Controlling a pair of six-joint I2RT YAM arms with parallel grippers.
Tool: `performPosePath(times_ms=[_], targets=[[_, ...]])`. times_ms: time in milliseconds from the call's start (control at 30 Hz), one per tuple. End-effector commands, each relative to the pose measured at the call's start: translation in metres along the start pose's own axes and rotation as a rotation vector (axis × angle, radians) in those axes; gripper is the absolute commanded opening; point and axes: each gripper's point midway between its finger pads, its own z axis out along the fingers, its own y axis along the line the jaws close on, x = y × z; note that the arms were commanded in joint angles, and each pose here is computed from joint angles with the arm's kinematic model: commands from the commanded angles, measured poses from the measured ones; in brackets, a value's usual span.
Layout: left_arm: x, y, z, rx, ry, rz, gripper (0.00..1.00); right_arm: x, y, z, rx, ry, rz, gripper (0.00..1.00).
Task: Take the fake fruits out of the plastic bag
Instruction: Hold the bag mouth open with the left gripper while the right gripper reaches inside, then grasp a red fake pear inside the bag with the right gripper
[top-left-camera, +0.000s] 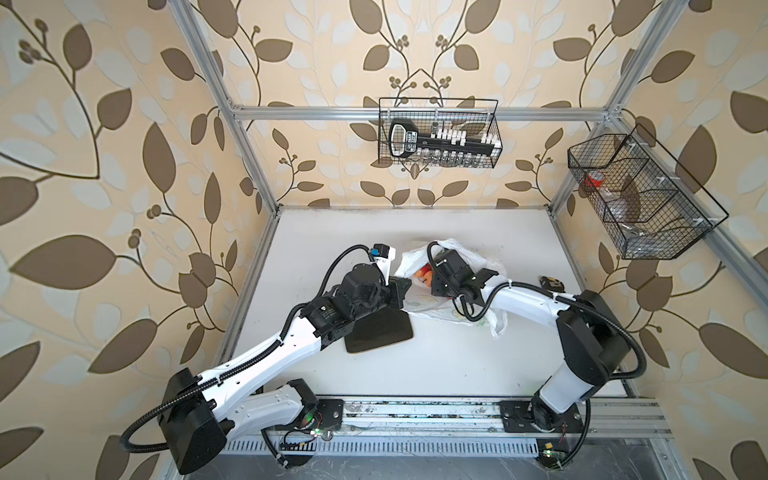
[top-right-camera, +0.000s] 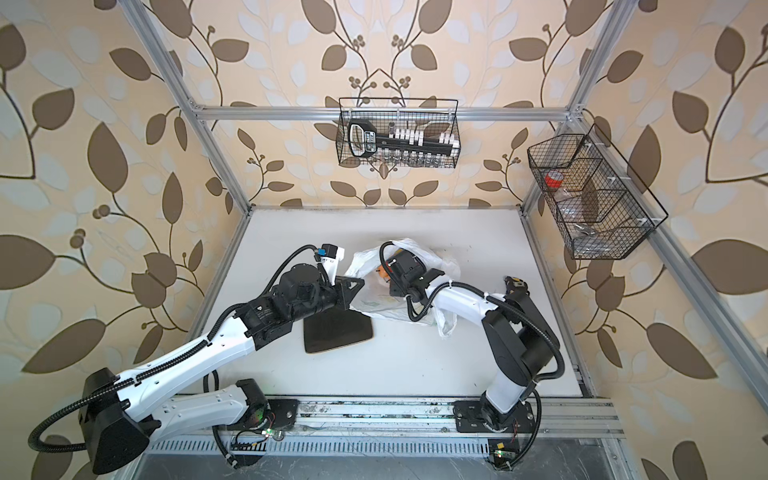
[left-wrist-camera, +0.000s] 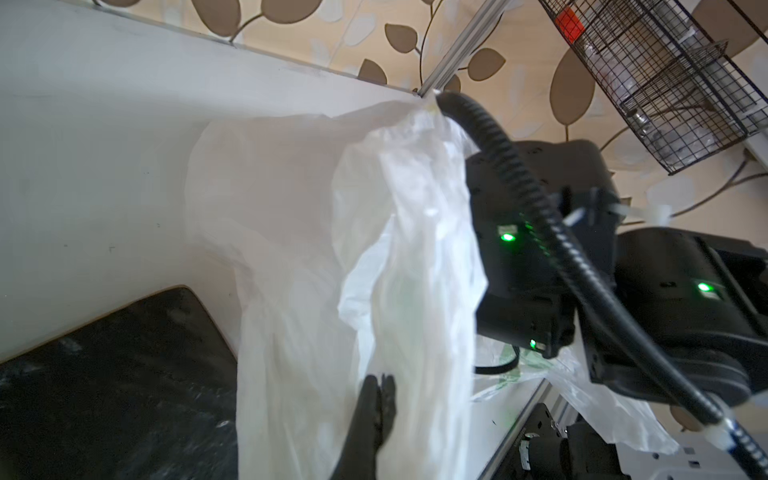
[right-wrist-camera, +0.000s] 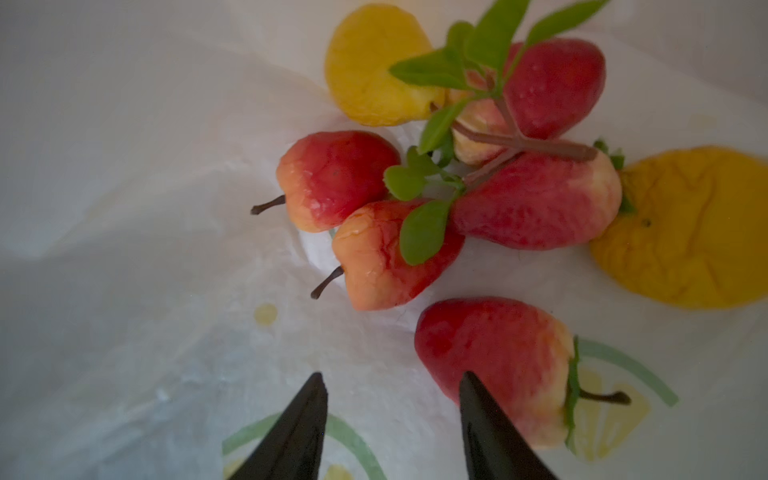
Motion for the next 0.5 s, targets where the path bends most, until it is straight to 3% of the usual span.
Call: performPosePath(times_ms=[0, 100, 200, 467], targets=[[0.0, -0.016, -0.002, 0.071, 0.005, 0.022, 0.0, -0.026, -0.02, 0.002, 0.144, -0.079, 0.172, 0.57], [0.003, -0.017, -0.003, 0.076, 0.013, 0.026, 0.0, -0.015, -0.047, 0.015, 0.239, -0.029, 0.323, 0.58], [0.005, -0.015, -0.004, 0.066, 0.016, 0.021, 0.0, -0.008, -0.057, 0.018, 0.285, -0.015, 0.385, 0.61], [0.011, -0.014, -0.004, 0.063, 0.026, 0.019, 0.0, 0.014, -0.077, 0.027, 0.401, 0.044, 0.339, 0.75]])
